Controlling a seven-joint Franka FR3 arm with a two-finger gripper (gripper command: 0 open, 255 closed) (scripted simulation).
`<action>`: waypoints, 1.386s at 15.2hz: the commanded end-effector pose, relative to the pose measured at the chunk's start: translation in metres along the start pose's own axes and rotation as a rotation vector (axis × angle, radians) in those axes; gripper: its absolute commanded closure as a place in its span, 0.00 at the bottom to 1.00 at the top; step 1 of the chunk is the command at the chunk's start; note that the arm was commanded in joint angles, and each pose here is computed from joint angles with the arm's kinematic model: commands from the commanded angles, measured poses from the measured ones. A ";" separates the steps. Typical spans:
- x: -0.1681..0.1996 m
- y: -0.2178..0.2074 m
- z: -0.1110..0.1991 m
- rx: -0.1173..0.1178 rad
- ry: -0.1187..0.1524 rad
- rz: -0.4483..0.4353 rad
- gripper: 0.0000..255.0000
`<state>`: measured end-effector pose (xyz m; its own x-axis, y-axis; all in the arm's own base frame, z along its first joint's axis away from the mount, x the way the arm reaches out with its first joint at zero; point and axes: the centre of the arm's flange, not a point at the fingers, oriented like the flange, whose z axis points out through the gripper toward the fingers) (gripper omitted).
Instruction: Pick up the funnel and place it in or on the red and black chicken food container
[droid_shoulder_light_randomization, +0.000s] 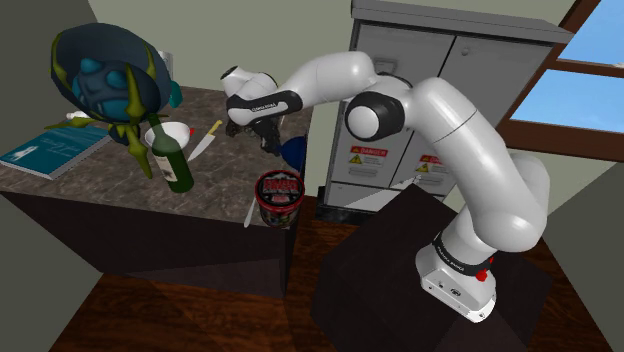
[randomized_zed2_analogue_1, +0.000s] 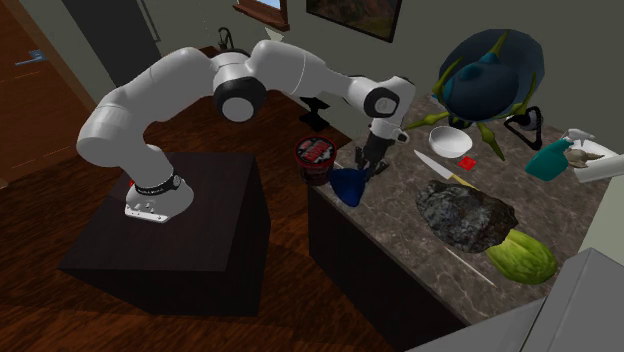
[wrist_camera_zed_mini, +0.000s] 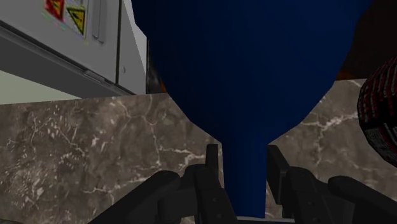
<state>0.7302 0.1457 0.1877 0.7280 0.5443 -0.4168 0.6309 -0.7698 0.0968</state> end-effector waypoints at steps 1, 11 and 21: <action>-0.006 0.000 -0.010 0.000 0.000 0.000 1.00; -0.028 0.005 -0.058 0.000 0.000 0.000 1.00; -0.050 0.010 -0.106 0.000 0.000 0.000 1.00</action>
<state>0.7292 0.1470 0.2993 0.7280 0.5444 -0.4168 0.6310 -0.7698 0.0966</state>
